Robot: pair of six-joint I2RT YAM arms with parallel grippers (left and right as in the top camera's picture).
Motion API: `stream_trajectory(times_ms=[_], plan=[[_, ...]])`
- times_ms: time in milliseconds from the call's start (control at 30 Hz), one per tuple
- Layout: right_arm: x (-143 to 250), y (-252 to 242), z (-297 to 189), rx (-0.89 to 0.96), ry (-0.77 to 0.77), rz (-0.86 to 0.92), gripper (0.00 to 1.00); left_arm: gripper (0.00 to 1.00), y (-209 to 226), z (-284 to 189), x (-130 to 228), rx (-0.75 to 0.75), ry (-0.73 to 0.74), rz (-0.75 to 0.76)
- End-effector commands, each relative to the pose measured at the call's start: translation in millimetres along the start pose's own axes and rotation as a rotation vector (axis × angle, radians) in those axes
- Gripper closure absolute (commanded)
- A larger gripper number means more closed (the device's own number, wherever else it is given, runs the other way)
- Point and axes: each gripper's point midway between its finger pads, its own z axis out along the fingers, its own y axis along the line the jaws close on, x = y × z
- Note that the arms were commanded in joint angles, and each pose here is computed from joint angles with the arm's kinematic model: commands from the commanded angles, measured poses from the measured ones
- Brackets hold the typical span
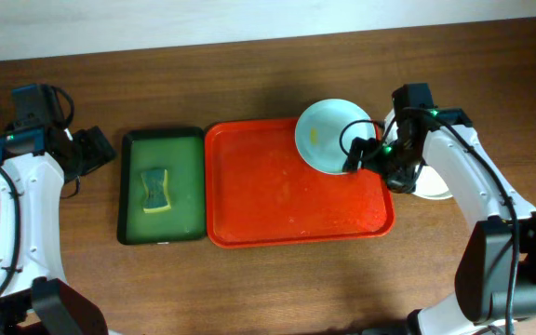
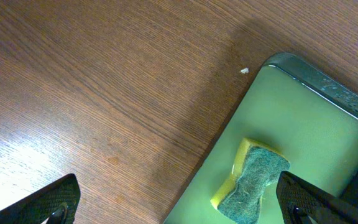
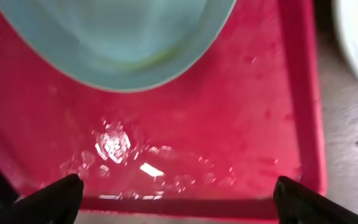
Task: Clean dirty plates on tray and stack at the side
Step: 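Move the right gripper to the last plate's rim on the red tray, then grasp the plate rim and drag it toward the tray center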
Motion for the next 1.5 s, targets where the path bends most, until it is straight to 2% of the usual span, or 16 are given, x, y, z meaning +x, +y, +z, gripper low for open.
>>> stream_trajectory(times_ms=[0,67,167,200,233,267,300,433,567,867,1033,1100,1133,1167,1333,1467], plan=[[6.3,15.1,1.5,-0.05,0.016,0.021,0.01,0.01,0.1,-5.5,-4.3,0.01,-0.017,-0.016],[2.3,28.2,5.1,-0.058,-0.016,-0.031,0.17,0.01,1.7,-5.3,-4.6,0.009,-0.017,-0.02],[-16.0,41.7,10.2,0.01,-0.142,-0.128,0.74,0.01,1.0,-5.4,-4.4,0.009,-0.017,-0.018],[-22.8,45.2,10.9,0.048,-0.193,-0.159,0.83,0.01,1.2,-5.4,-4.5,0.009,-0.017,-0.019],[-29.7,46.5,10.9,0.086,-0.24,-0.179,0.82,0.01,1.1,-5.4,-4.6,0.009,-0.017,-0.019],[-44.1,45.7,9.4,0.158,-0.326,-0.202,0.58,0.01,1.2,-5.4,-4.5,0.009,-0.017,-0.019],[-52.1,42.5,7.5,0.201,-0.37,-0.204,0.47,0.01,1.3,-5.3,-4.5,0.009,-0.017,-0.019],[-80.9,19.2,-0.5,0.321,-0.484,-0.158,0.46,0.01,1.2,-5.4,-4.5,0.009,-0.017,-0.019],[-98.7,-0.4,12.6,0.327,-0.489,-0.083,0.48,0.01,1.7,-5.3,-4.6,0.009,-0.017,-0.02],[-120.3,-27.4,23.0,0.335,-0.505,-0.016,0.67,0.01,1.7,-5.3,-4.6,0.009,-0.017,-0.02],[-119.0,-37.6,49.9,0.361,-0.453,-0.013,0.67,0.01,1.7,-5.4,-4.7,0.009,-0.017,-0.02],[-116.4,-38.6,60.3,0.356,-0.426,-0.015,0.77,0.01,1.7,-5.3,-4.6,0.009,-0.017,-0.02],[-115.2,-36.3,61.9,0.34,-0.418,-0.017,0.91,0.01,1.7,-5.3,-4.6,0.009,-0.017,-0.02],[-113.1,-31.6,64.3,0.311,-0.403,-0.021,0.96,0.01,1.9,-5.3,-4.7,0.009,-0.017,-0.02],[-67.7,19.9,84.8,-0.017,-0.153,-0.045,0.96,0.01,1.7,-5.3,-4.6,0.009,-0.017,-0.02],[-23.1,22.4,87.9,-0.056,0.041,-0.004,0.96,0.01,2.2,-5.2,-4.7,0.008,-0.017,-0.021]])
